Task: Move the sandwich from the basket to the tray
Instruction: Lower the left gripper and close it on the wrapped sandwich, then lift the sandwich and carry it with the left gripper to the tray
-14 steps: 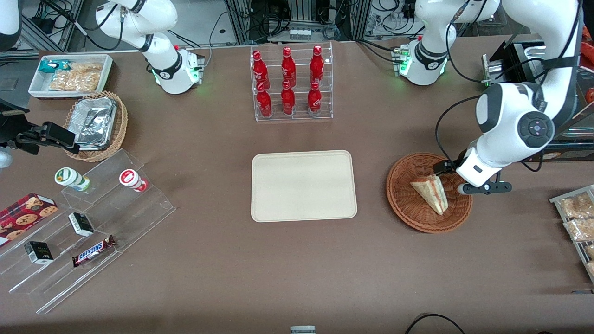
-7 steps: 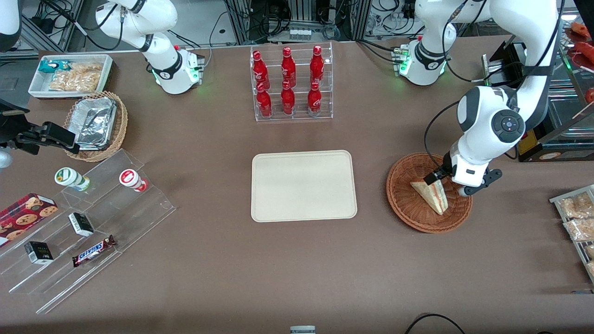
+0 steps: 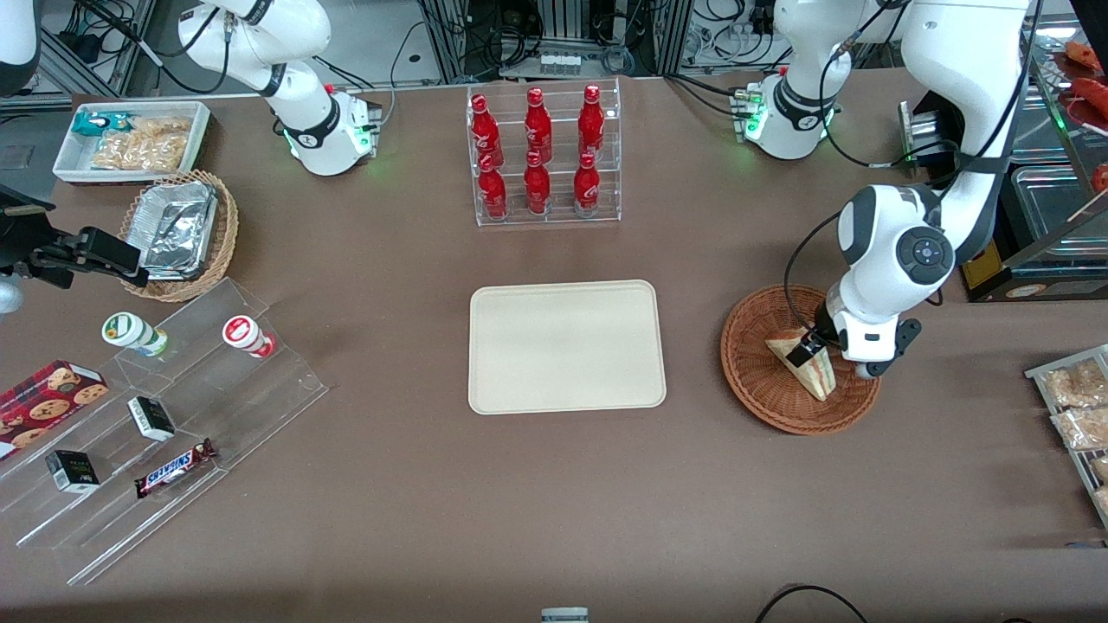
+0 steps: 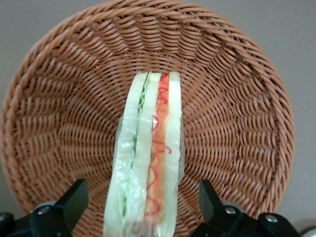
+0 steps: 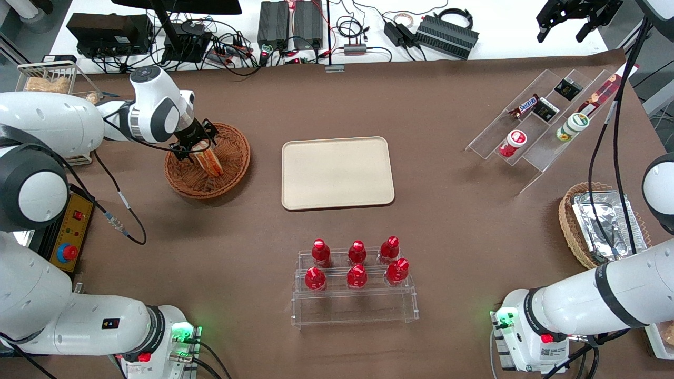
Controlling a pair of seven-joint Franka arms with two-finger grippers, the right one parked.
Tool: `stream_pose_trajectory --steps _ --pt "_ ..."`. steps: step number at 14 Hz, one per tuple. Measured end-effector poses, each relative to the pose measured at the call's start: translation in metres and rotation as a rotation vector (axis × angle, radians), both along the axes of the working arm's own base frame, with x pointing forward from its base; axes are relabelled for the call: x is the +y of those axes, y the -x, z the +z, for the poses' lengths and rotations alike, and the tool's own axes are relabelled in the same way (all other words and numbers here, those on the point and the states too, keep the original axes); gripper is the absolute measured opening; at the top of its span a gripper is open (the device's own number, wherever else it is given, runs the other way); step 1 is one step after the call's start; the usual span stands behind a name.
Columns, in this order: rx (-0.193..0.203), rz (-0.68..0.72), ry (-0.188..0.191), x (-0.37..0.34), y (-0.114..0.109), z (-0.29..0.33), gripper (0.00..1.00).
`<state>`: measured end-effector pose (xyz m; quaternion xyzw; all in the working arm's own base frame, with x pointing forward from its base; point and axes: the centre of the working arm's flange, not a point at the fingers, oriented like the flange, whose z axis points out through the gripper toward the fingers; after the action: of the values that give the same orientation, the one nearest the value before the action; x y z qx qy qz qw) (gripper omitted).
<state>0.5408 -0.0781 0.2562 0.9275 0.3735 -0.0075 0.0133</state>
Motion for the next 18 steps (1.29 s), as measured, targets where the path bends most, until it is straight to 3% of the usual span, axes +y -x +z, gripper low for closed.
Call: stream_pose_trajectory --steps 1,4,7,10,14,17,18 --pt "0.002 0.005 0.001 0.000 0.000 -0.006 0.93" --pt "0.007 -0.006 0.000 0.000 0.000 -0.010 0.57" --pt "-0.001 -0.101 0.001 -0.001 -0.003 -0.002 0.33" --pt "-0.011 -0.304 0.003 -0.010 -0.018 0.036 0.25" --pt "0.090 -0.530 0.039 -0.085 -0.038 0.112 0.15" --pt "0.083 -0.649 0.078 -0.162 -0.037 0.129 0.15" --pt "0.086 -0.673 0.070 -0.189 -0.032 0.123 0.15"
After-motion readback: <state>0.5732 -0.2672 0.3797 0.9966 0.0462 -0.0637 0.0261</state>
